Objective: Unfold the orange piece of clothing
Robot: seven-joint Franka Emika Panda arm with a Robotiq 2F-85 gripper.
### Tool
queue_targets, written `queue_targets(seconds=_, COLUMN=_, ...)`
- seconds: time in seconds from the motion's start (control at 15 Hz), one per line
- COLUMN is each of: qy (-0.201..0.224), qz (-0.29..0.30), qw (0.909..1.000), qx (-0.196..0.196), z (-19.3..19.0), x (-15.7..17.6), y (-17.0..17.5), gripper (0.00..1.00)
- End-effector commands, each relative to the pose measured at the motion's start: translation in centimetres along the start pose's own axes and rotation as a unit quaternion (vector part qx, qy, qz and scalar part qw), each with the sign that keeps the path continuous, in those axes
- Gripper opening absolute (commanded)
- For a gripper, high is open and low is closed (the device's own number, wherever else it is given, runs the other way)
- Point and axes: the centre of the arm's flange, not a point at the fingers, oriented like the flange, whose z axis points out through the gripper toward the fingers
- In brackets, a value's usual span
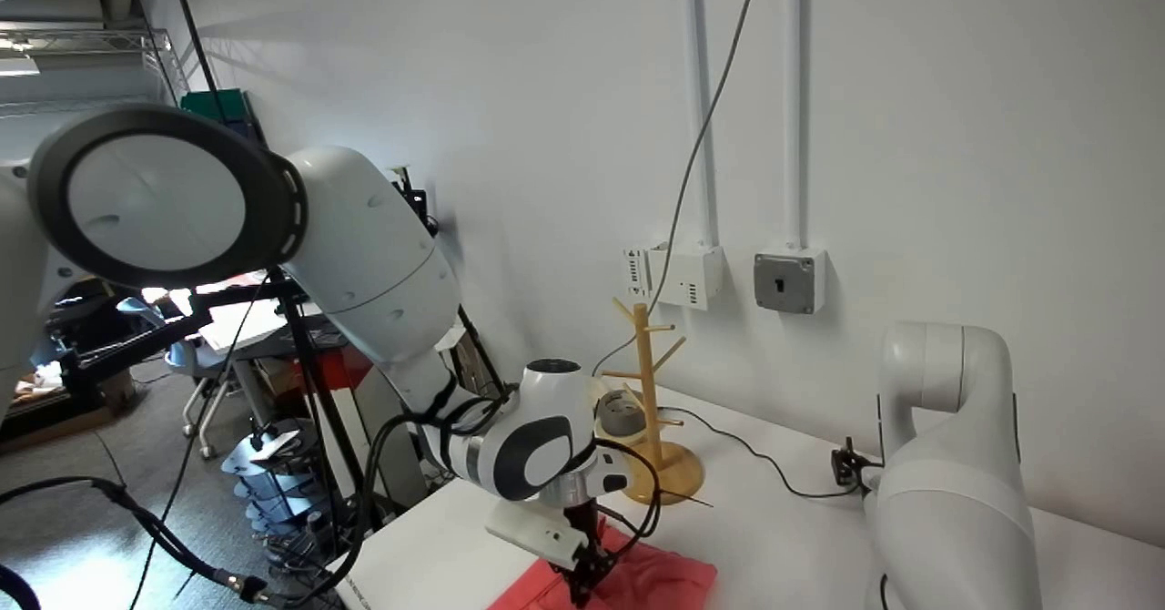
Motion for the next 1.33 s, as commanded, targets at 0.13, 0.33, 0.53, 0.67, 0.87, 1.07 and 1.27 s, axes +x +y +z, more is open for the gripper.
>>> queue_targets(seconds=0.13, qy=-0.047, qz=-0.077, qw=0.9921, qx=-0.087, z=-5.8, x=0.0, y=3.1, gripper=0.01)
queue_targets(seconds=0.33, qy=-0.075, qz=-0.105, qw=0.9798, qx=-0.153, z=-8.7, x=0.0, y=5.1, gripper=0.01)
queue_targets(seconds=0.53, qy=-0.086, qz=-0.126, qw=0.961, qx=-0.231, z=-10.6, x=0.8, y=7.1, gripper=0.01)
queue_targets(seconds=0.67, qy=-0.09, qz=-0.142, qw=0.9447, qx=-0.282, z=-10.8, x=1.6, y=8.0, gripper=0.01)
queue_targets(seconds=0.87, qy=-0.082, qz=-0.162, qw=0.9164, qx=-0.357, z=-10.0, x=2.7, y=9.4, gripper=0.01)
queue_targets(seconds=1.07, qy=-0.069, qz=-0.173, qw=0.8836, qx=-0.43, z=-8.4, x=3.6, y=10.4, gripper=0.01)
queue_targets(seconds=1.27, qy=-0.057, qz=-0.173, qw=0.8478, qx=-0.498, z=-6.7, x=4.1, y=11.0, gripper=0.01)
